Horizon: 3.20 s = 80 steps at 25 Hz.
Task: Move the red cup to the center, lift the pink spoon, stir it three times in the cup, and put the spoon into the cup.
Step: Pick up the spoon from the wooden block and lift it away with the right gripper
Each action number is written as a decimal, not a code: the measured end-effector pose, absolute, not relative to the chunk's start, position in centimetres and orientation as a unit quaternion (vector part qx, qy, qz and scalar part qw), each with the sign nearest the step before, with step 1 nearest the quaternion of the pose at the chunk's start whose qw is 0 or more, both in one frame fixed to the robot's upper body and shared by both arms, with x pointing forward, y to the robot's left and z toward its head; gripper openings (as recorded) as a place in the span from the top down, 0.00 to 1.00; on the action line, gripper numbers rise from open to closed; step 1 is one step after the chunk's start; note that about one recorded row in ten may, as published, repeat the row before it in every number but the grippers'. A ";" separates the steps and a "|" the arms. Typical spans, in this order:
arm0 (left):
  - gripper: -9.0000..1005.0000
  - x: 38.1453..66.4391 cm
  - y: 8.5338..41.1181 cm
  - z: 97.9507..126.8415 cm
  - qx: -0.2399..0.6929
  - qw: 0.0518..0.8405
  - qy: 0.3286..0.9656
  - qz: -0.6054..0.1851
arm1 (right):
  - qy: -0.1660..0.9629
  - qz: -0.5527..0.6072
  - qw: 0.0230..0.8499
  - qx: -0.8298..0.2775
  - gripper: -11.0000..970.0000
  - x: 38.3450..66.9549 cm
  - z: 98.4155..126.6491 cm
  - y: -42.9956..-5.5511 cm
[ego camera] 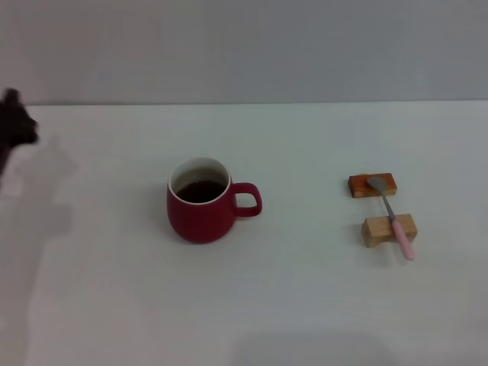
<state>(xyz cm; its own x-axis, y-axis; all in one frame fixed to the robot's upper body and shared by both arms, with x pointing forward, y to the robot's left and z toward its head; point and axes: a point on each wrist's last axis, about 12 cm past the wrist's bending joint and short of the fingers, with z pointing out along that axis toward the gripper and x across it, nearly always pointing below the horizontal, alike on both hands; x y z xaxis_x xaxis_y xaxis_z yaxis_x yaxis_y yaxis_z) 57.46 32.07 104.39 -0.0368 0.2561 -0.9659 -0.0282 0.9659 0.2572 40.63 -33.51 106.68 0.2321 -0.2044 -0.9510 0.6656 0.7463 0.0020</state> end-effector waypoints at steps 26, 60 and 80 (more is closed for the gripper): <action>0.98 60.1 35.1 107.9 0.000 0.725 0.677 0.126 | 0.666 -0.071 0.729 0.141 0.32 37.8 106.7 -22.1; 0.98 60.6 33.9 108.0 -0.026 0.729 0.674 0.114 | 0.757 0.064 0.648 -0.049 0.32 36.5 103.7 -22.7; 0.97 60.5 33.9 108.2 -0.024 0.736 0.668 0.112 | 0.767 0.080 0.634 -0.055 0.32 36.9 100.3 -22.6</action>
<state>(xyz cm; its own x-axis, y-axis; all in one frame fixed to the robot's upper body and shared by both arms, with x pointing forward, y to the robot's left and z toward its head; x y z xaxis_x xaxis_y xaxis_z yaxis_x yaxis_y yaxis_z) 60.48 33.89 108.16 0.0832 0.1322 -0.9877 -0.1971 0.9738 0.1137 36.89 -22.64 100.30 -0.1905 0.0183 -0.9815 -0.1856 0.9811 0.0543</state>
